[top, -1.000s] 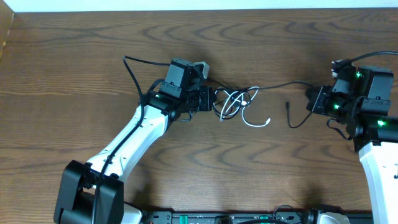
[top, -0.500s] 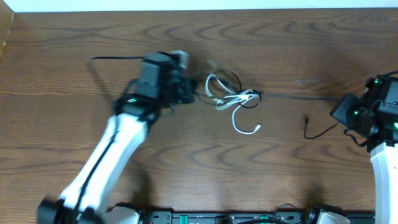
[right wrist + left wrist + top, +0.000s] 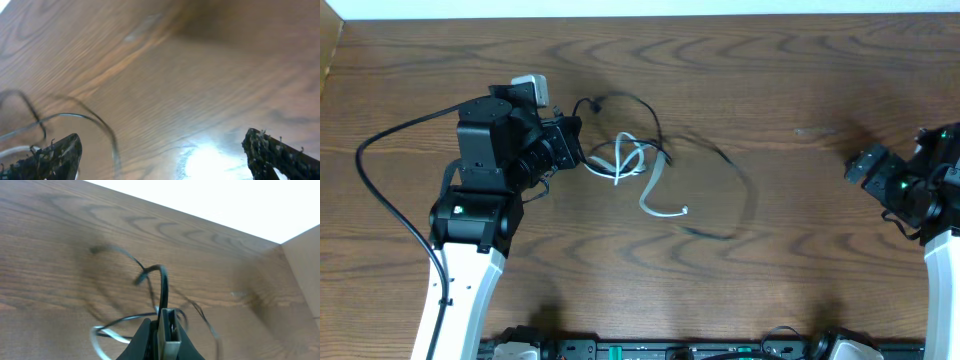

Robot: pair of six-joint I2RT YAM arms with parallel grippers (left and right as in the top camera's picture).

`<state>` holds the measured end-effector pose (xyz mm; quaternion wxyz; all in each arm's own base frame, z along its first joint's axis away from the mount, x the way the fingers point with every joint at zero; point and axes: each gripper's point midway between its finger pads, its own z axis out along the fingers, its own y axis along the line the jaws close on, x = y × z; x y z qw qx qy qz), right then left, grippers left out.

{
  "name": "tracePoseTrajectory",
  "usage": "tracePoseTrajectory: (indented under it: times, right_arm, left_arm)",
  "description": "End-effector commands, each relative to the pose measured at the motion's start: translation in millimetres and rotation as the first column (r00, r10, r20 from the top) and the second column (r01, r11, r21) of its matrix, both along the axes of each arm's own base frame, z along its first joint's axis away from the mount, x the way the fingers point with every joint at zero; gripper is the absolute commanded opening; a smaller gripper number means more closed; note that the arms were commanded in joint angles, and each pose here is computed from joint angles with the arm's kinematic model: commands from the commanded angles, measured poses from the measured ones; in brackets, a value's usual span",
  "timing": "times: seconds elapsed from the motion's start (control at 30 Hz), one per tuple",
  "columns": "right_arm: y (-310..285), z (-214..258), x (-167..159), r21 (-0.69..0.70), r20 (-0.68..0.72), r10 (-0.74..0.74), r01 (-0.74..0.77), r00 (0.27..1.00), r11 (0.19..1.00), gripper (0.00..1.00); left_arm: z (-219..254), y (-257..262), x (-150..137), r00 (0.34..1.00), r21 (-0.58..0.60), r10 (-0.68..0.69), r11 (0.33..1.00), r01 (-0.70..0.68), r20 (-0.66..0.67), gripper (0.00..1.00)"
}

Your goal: Untangle cables

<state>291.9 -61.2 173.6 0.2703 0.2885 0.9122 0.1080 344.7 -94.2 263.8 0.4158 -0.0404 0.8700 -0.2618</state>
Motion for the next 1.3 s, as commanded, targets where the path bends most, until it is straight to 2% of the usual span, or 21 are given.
tracePoseTrajectory:
  times: [0.0, 0.1, 0.23, 0.33, 0.4, 0.43, 0.5, 0.57, 0.63, 0.73, 0.83, 1.07, 1.27]
  right_arm:
    - [36, 11, 10, 0.050, 0.084, 0.242, -0.247, 0.967, 0.968, 0.99]
    - [64, 14, 14, 0.076, 0.132, 0.382, -0.393, 0.915, 0.916, 0.99]
    - [110, 23, 16, 0.127, 0.242, 0.553, -0.591, 0.797, 0.796, 0.98]
    - [140, 31, 17, 0.164, 0.323, 0.627, -0.694, 0.709, 0.701, 0.82]
    - [158, 34, 18, 0.182, 0.361, 0.657, -0.741, 0.661, 0.646, 0.65]
    - [166, 35, 18, 0.187, 0.375, 0.672, -0.762, 0.638, 0.620, 0.61]
    - [181, 32, 20, 0.192, 0.384, 0.695, -0.789, 0.608, 0.583, 0.62]
    - [193, 27, 22, 0.216, 0.376, 0.703, -0.795, 0.604, 0.567, 0.59]
    - [203, 20, 27, 0.259, 0.351, 0.693, -0.777, 0.629, 0.574, 0.54]
    - [216, 5, 32, 0.314, 0.298, 0.680, -0.742, 0.670, 0.593, 0.52]
    - [235, -4, 31, 0.317, 0.297, 0.715, -0.771, 0.633, 0.552, 0.49]
    - [273, -2, 29, 0.298, 0.338, 0.754, -0.823, 0.564, 0.483, 0.50]
    - [285, -12, 31, 0.275, 0.270, 0.735, -0.782, 0.622, 0.560, 0.55]
  left_arm:
    - [3, -7, -5, 0.999, -0.029, -0.043, 0.999, 0.043, 0.001, 0.08]
    - [3, -8, -5, 0.999, -0.049, -0.034, 0.998, 0.033, -0.009, 0.08]
    - [6, -18, -10, 0.996, -0.098, -0.087, 0.992, 0.085, -0.016, 0.08]
    - [7, -25, -13, 0.994, -0.118, -0.110, 0.987, 0.107, -0.021, 0.08]
    - [8, -33, -16, 0.990, -0.122, -0.137, 0.984, 0.134, -0.018, 0.07]
    - [8, -38, -18, 0.988, -0.121, -0.154, 0.981, 0.151, -0.017, 0.08]
    - [9, -52, -24, 0.980, -0.121, -0.197, 0.974, 0.194, -0.012, 0.07]
    - [12, -69, -29, 0.969, -0.120, -0.245, 0.962, 0.244, 0.007, 0.08]
    - [17, -83, -33, 0.958, -0.116, -0.284, 0.951, 0.286, 0.032, 0.08]
    - [20, -98, -36, 0.953, -0.083, -0.295, 0.950, 0.300, 0.064, 0.08]
    - [19, -109, -39, 0.953, -0.057, -0.296, 0.952, 0.300, 0.071, 0.07]
    - [18, -127, -49, 0.946, -0.014, -0.313, 0.949, 0.315, 0.081, 0.08]
    - [23, -132, -48, 0.944, -0.018, -0.312, 0.949, 0.315, 0.103, 0.08]
